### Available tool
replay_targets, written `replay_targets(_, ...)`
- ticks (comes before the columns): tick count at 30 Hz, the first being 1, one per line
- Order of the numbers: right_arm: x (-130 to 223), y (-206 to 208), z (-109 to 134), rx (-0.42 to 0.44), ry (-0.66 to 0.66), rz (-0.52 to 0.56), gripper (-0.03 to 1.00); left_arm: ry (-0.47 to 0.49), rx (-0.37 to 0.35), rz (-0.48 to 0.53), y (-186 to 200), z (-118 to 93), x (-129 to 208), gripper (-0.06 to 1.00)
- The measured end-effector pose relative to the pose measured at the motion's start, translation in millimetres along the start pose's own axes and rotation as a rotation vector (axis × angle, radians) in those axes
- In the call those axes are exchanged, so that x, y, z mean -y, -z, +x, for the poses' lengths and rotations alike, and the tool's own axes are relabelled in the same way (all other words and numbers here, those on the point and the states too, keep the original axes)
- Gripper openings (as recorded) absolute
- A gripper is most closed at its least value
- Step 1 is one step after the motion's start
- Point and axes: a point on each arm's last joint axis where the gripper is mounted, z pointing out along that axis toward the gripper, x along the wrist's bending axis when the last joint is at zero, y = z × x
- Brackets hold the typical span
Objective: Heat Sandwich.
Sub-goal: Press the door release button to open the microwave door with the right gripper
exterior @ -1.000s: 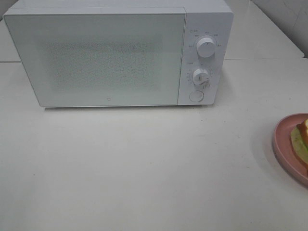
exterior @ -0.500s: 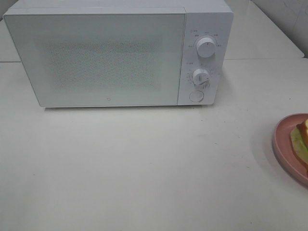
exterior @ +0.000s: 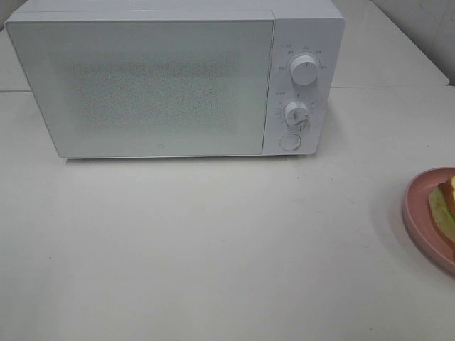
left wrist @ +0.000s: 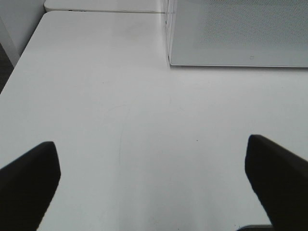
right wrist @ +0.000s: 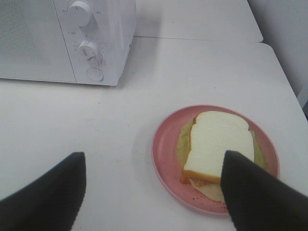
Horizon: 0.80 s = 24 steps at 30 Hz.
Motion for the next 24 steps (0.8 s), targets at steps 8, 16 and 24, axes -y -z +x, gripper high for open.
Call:
replay_targets(8,-16.9,-18.5,1.5,-0.007,0.001,0.024,0.75,0.0,0.0,0.0,0.0,0.0,0.0,0.99)
replay_targets(16,-22.1,-53.4,3.3,-0.012,0.007,0.044,0.75,0.0,0.0,0.0,0.0,0.0,0.0,0.99)
replay_targets(24,-20.5,-86.1,5.2,-0.018,0.012,0.02,0.75,0.0,0.0,0.0,0.0,0.0,0.0,0.99)
